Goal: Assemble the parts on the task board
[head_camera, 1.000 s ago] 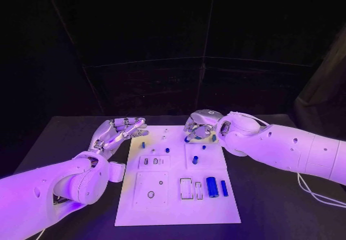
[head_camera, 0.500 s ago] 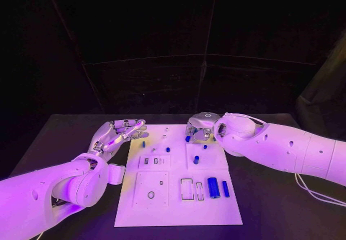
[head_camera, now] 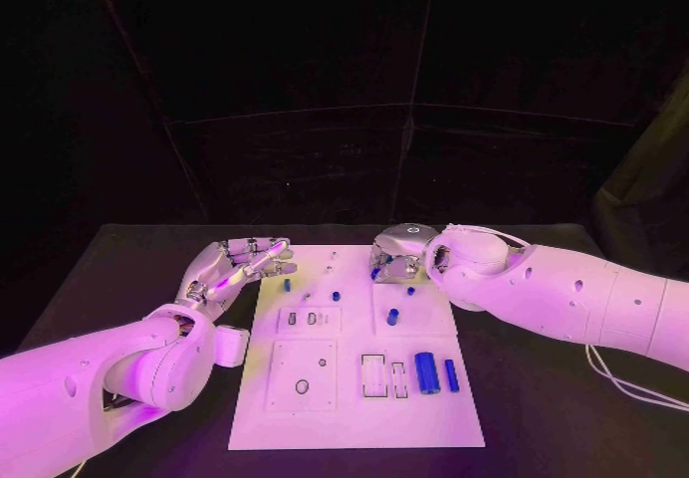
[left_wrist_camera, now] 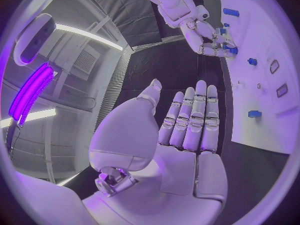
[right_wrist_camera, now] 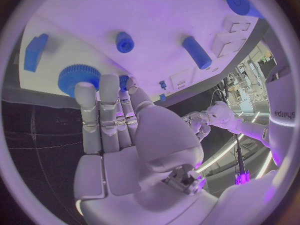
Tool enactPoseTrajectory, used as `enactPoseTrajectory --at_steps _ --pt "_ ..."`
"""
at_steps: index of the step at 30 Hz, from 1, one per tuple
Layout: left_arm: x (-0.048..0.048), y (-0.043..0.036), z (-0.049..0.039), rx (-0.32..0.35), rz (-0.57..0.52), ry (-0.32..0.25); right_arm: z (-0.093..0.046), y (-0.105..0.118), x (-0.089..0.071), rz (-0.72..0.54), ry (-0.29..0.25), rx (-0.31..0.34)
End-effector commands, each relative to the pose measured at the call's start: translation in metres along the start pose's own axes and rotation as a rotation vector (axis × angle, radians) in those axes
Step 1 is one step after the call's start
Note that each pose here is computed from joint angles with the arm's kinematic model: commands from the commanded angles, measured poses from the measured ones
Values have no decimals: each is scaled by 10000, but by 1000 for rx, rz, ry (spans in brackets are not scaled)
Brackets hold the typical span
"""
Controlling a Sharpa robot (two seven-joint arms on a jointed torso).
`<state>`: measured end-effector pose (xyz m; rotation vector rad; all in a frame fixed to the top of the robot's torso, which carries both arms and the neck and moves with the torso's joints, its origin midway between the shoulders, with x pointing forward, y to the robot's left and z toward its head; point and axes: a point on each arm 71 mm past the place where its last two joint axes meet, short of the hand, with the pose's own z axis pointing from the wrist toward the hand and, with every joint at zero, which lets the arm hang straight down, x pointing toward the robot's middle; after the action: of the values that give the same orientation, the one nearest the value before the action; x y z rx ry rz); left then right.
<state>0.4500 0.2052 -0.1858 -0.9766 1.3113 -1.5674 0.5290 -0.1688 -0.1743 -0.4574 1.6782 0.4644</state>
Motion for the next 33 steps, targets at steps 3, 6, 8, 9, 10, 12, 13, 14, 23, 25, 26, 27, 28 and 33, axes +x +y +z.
enactPoseTrajectory --at_steps 3,6,8,9,10,12,13,14,23,25,26,27,28,33 --pt "8 -8 8 3 -4 18 9 13 -5 9 14 -10" --pt "6 -7 8 0 -5 18 10 6 3 9 25 -5" --pt "6 -5 8 -2 -5 19 13 1 8 9 30 -1" --pt "6 -4 9 -3 -5 19 15 -2 10 8 32 1" --pt "5 -3 10 -4 -6 19 17 -4 10 6 32 2" --pt "4 -1 11 -6 -6 20 19 -5 4 3 24 5" --pt "3 0 11 -6 -6 20 19 -5 -2 1 15 7" --pt "1 1 11 -7 -6 20 20 -4 -10 -1 4 7" --pt "-5 3 8 -12 -8 22 -4 69 -148 33 -166 -20" --pt "-5 3 7 -13 -8 23 3 87 -210 49 -210 -20" --pt "-5 2 6 -13 -8 23 6 91 -226 53 -223 -19" --pt "-4 2 6 -14 -9 24 12 97 -249 59 -244 -16" --pt "-2 2 5 -14 -9 24 20 101 -268 64 -262 -12" --pt "8 1 7 -13 -11 28 84 111 -310 74 -303 1"
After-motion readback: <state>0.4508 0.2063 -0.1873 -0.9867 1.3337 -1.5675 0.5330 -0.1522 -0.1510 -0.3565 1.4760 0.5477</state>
